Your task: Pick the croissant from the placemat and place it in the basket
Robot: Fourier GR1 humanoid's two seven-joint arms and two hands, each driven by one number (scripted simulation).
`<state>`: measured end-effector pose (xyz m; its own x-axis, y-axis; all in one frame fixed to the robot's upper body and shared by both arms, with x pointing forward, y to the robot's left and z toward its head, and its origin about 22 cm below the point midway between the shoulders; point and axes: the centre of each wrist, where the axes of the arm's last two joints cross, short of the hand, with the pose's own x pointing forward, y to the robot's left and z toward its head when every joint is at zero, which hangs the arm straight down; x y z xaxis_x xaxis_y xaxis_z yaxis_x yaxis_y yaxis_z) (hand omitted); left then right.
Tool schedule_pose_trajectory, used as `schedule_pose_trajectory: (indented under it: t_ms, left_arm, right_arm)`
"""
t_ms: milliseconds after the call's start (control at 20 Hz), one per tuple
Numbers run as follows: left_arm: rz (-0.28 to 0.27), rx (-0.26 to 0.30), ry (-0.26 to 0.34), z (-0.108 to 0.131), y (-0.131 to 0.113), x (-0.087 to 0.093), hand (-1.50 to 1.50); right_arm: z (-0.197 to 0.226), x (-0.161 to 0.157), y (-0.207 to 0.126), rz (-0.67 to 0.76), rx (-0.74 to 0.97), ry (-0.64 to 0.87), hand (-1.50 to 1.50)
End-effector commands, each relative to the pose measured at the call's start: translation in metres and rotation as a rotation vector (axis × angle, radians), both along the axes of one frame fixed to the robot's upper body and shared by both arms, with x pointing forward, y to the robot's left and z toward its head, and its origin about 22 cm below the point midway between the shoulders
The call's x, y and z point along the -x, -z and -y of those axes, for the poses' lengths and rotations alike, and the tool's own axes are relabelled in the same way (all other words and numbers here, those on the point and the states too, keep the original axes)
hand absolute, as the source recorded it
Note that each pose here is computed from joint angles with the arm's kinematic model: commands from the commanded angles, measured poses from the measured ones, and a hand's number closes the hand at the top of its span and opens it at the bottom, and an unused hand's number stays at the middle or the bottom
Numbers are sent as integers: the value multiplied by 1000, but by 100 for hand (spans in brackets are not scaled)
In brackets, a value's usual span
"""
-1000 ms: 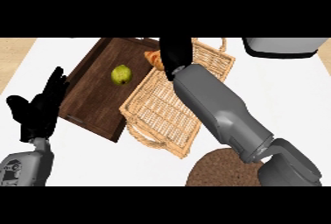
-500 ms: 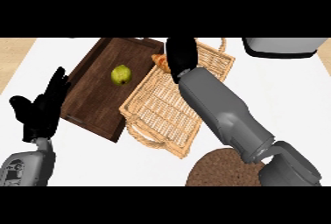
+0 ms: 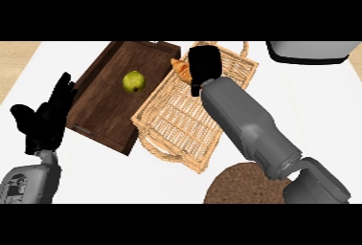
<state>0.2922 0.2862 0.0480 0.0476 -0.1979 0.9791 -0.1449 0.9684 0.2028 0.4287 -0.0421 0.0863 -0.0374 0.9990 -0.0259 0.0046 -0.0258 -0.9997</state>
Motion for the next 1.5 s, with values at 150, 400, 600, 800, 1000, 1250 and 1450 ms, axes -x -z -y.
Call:
schedule_pose_trajectory:
  t_ms: [150,400,600,800,1000,1250,1450]
  left_arm:
    - [-4,10,6,-5,5,3,0]
    - [4,-9,3,-8,-4,1,0]
    - [2,-11,3,-6,-2,-1,0]
    - [-5,0,-5,-5,-10,-2,0]
    - [-13,3,1,-7,0,10,0]
    - [8,4,-6,-5,2,8,0]
    - [-14,-3,-34,-13,5,5,0]
  right_arm:
    - [12,5,25,-68,-1,39,150]
    - [4,2,8,-136,-5,126,150]
    - [15,2,21,-147,-27,164,150]
    - [-2,1,-7,-20,-195,139,-150]
    - [10,-5,-20,75,-377,136,-150]
    - [-3,0,-36,153,-624,175,-150]
    - [26,1,-42,179,-739,249,-150]
